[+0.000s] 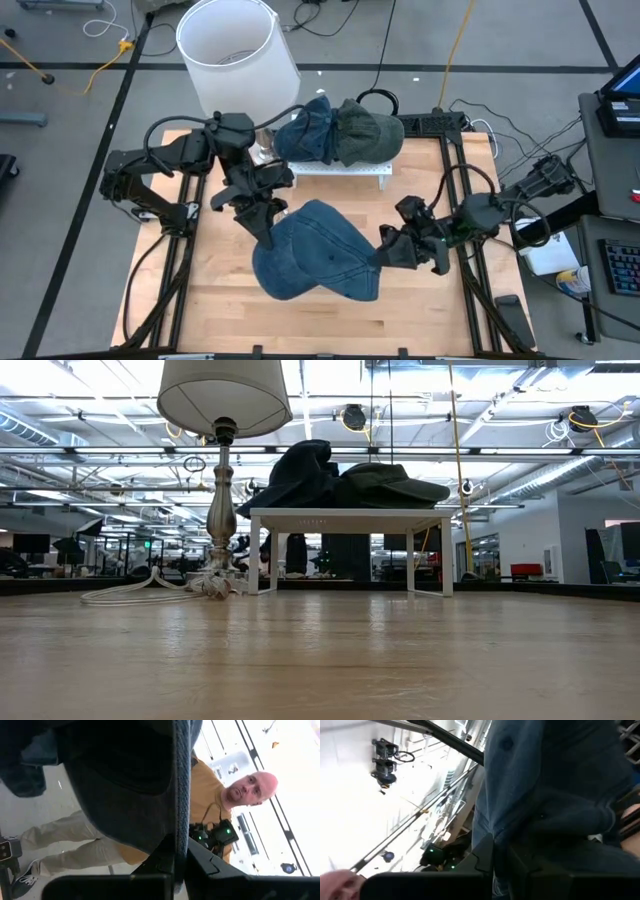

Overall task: Pick & Place hat
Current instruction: Stack the blue cap on the blue caps on the shelf, then return to Home Position

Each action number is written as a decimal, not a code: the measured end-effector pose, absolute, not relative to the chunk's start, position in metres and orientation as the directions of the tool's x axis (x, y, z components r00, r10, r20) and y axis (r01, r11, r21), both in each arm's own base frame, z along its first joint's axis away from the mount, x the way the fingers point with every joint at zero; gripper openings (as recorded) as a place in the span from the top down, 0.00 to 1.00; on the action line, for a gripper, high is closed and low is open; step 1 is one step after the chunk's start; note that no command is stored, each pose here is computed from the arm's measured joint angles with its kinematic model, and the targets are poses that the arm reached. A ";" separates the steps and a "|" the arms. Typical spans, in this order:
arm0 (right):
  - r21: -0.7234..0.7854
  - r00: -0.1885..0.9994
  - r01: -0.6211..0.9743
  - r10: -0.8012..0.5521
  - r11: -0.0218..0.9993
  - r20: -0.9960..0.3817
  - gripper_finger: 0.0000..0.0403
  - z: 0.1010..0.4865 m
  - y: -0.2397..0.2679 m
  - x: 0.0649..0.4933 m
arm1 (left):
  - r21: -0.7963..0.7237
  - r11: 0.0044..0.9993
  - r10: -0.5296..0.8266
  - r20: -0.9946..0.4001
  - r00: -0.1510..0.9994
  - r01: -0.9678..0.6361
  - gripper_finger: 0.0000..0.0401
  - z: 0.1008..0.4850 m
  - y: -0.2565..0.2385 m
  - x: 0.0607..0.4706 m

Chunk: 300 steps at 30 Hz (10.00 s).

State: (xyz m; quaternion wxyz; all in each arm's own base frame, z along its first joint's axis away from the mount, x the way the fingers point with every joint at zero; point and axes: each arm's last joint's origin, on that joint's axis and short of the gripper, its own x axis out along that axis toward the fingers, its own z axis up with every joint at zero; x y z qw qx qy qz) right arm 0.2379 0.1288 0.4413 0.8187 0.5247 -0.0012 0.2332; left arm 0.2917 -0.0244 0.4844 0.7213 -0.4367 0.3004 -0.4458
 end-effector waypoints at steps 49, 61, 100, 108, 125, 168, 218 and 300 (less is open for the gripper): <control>0.680 0.956 -0.258 0.079 0.687 0.282 1.00 0.475 -0.038 0.244 | -0.358 0.934 -0.054 -0.092 0.994 0.017 0.49 0.400 -0.088 0.226; 0.635 0.959 -0.211 0.031 0.743 0.282 1.00 0.497 -0.125 0.293 | -0.361 0.932 -0.001 0.100 0.995 0.038 0.48 0.366 -0.060 0.180; 0.843 0.926 -0.368 0.235 0.391 0.295 1.00 0.392 -0.208 0.374 | -0.243 0.956 0.202 0.152 0.967 -0.162 0.48 0.373 -0.018 0.183; 0.896 0.945 -0.307 0.212 0.321 0.249 1.00 0.370 -0.216 0.371 | -0.287 0.946 0.202 0.152 0.968 -0.152 0.48 0.373 -0.019 0.183; 0.831 0.960 -0.250 0.236 0.497 0.148 1.00 0.358 -0.254 0.346 | -0.319 0.937 0.200 0.153 0.968 -0.143 0.48 0.373 -0.019 0.183; 0.057 0.989 -0.009 0.017 0.998 -0.145 1.00 0.344 -0.259 0.325 | -0.312 0.938 0.201 0.144 0.969 -0.148 0.48 0.372 -0.019 0.183; -0.255 0.985 0.096 -0.129 0.962 -0.113 0.49 0.353 -0.236 0.342 | -0.321 0.943 0.133 0.123 0.983 -0.088 0.48 0.369 -0.021 0.186; 0.239 0.988 -0.122 0.095 0.963 0.120 0.44 0.202 0.024 0.146 | -0.234 0.962 -0.093 0.211 0.973 0.143 0.48 0.226 -0.017 0.089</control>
